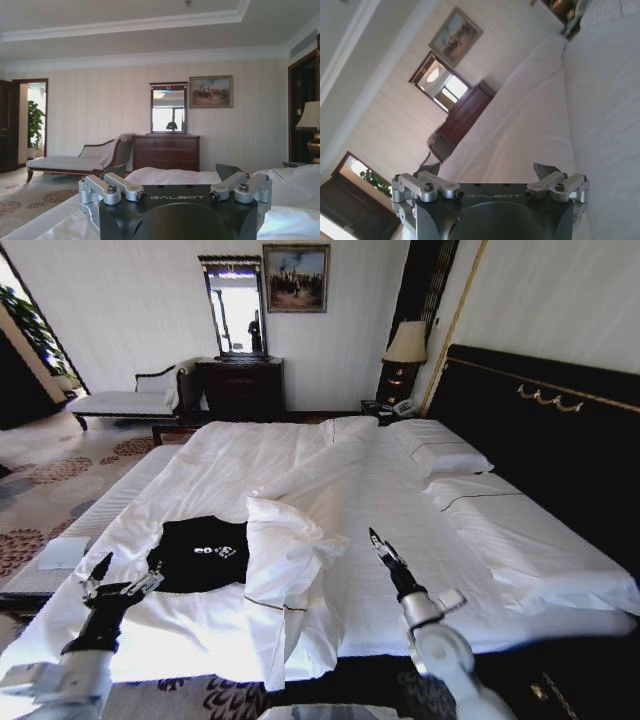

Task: Fold the clothes on the bed.

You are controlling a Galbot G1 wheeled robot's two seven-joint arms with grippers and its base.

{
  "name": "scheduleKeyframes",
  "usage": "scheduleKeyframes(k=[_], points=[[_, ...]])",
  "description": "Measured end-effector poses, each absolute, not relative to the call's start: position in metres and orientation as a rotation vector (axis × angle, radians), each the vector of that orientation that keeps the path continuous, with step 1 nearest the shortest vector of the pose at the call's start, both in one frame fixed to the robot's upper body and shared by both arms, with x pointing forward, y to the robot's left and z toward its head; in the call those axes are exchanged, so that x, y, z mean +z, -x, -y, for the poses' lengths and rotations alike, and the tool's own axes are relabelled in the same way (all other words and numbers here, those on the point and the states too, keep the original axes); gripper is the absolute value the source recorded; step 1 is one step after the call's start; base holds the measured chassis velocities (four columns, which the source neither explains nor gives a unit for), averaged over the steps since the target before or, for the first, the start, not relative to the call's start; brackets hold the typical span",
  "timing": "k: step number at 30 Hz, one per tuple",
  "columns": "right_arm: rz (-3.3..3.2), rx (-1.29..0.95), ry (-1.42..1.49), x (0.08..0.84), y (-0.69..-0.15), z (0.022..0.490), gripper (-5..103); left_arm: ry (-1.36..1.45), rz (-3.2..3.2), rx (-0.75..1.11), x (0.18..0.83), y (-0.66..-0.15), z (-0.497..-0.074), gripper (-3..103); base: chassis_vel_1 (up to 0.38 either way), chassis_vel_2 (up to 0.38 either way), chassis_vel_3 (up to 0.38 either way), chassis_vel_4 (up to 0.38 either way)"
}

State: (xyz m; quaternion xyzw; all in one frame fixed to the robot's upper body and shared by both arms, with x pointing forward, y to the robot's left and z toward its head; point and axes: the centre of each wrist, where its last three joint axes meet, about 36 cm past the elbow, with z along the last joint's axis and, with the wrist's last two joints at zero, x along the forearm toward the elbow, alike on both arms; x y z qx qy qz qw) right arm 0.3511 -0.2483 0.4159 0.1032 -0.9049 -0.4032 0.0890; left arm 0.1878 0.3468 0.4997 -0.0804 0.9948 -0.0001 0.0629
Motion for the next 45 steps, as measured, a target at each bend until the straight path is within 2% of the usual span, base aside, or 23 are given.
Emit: scheduleKeyframes(k=[11,24,36,37,39,43,44,45], points=[[2.489,-1.184,-0.417,0.41,-0.409,0.209,100,0.305,-3.007,0.002,0.501,-0.178,-0.331,100,0.0,0.0,0.0,0.0],[2.388,-1.322,-0.578,0.413,-0.422,0.158,100,0.315,-3.022,-0.007,0.493,-0.182,-0.323,100,0.0,0.0,0.0,0.0],[2.355,-1.224,-0.625,0.397,-0.427,0.132,102,0.36,-3.03,-0.009,0.484,-0.179,-0.328,100,0.0,0.0,0.0,0.0],[2.352,-1.222,-0.63,0.397,-0.426,0.13,97,0.364,-3.029,-0.01,0.483,-0.178,-0.328,100,0.0,0.0,0.0,0.0],[2.352,-1.22,-0.633,0.396,-0.426,0.129,97,0.367,-3.028,-0.011,0.483,-0.178,-0.329,100,0.0,0.0,0.0,0.0],[2.354,-1.218,-0.636,0.396,-0.424,0.126,76,0.373,-3.026,-0.013,0.481,-0.178,-0.329,100,0.0,0.0,0.0,0.0],[2.354,-1.218,-0.636,0.396,-0.424,0.126,76,0.373,-3.026,-0.013,0.481,-0.178,-0.329,100,0.0,0.0,0.0,0.0],[2.356,-1.218,-0.636,0.395,-0.424,0.126,71,0.374,-3.026,-0.013,0.481,-0.178,-0.33,100,0.0,0.0,0.0,0.0]])
